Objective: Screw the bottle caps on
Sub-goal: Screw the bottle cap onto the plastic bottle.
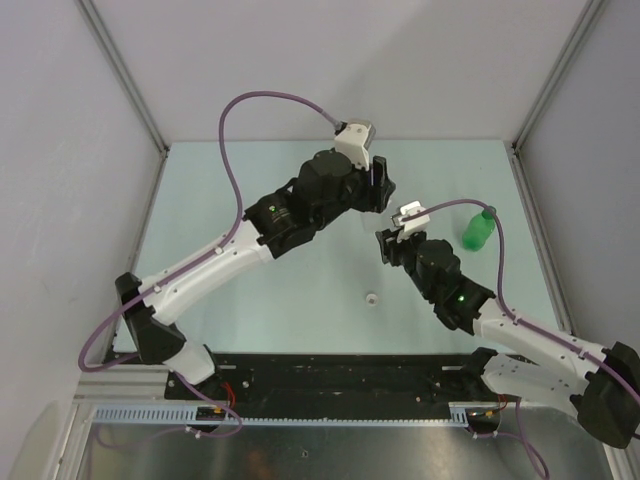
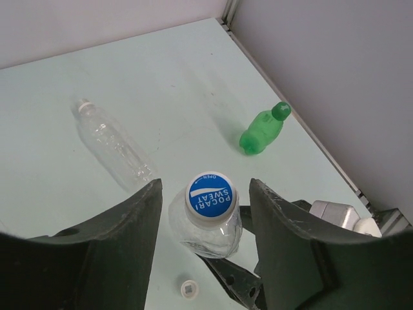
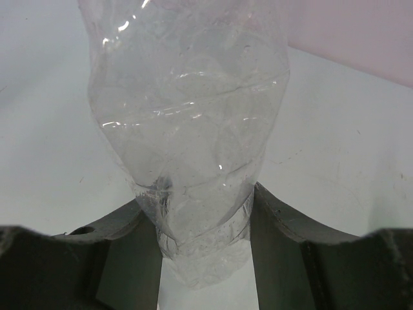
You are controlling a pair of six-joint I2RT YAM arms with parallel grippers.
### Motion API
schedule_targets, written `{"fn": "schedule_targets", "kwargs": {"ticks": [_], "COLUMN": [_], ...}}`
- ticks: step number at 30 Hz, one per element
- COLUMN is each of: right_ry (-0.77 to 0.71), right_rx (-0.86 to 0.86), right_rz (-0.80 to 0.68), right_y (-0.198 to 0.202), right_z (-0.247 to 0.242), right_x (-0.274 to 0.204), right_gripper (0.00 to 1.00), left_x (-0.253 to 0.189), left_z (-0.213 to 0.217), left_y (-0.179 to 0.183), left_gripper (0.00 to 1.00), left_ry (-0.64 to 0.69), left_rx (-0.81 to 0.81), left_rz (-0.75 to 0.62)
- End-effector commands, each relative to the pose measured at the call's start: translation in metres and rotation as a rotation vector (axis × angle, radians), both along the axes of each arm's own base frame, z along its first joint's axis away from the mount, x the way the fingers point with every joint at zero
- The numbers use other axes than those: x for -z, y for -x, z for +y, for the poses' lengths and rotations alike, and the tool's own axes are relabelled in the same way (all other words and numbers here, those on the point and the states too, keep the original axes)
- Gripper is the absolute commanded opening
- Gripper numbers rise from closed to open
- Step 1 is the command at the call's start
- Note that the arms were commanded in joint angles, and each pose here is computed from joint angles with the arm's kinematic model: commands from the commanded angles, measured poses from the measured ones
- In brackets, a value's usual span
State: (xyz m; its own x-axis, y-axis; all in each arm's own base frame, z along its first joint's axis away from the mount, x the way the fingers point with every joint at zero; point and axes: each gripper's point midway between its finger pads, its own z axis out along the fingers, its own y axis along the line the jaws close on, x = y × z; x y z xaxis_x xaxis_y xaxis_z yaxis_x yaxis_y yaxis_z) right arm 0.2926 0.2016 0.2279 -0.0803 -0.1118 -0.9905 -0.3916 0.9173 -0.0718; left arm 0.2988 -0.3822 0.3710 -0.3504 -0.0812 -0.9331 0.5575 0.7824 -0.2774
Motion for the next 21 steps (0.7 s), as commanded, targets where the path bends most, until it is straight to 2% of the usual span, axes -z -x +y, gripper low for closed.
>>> {"fn": "schedule_targets", "kwargs": {"ticks": [1,10,15,18,21], "right_ry": [-0.078,-0.094,-0.142,-0.169,-0.179], "right_rx": [0.01,-0.001,-0.048,-0.152,-0.306], "right_rz": [-0.053,-0.054,-0.069,-0.101,-0.146], "right_y": [-0.002,-0.001,0.004,0.014,0.031], "right_z": [-0.001,0.001,0.005,0.012,0.021], "right_x": [-0.023,-0.025,-0.037,-0.052,-0.069], "right_gripper": [0.0,0.0,0.0,0.0,0.0], "left_x": [-0.021,-0.017,-0.008,0.002,0.01], "left_z": [-0.004,-0.01,-0.012,-0.014,-0.018], "left_y": [0.001,0.004,0.009,0.021,0.046], "left_gripper": [0.59,0.36,0.2,0.12,0.06], "left_ry": [0.038,0.032,0.015,-0.033,-0.099], "left_rx": [0.002,0.03,0.067,0.152,0.347], "left_rz": [-0.035,-0.027,-0.017,-0.03,-0.086]}}
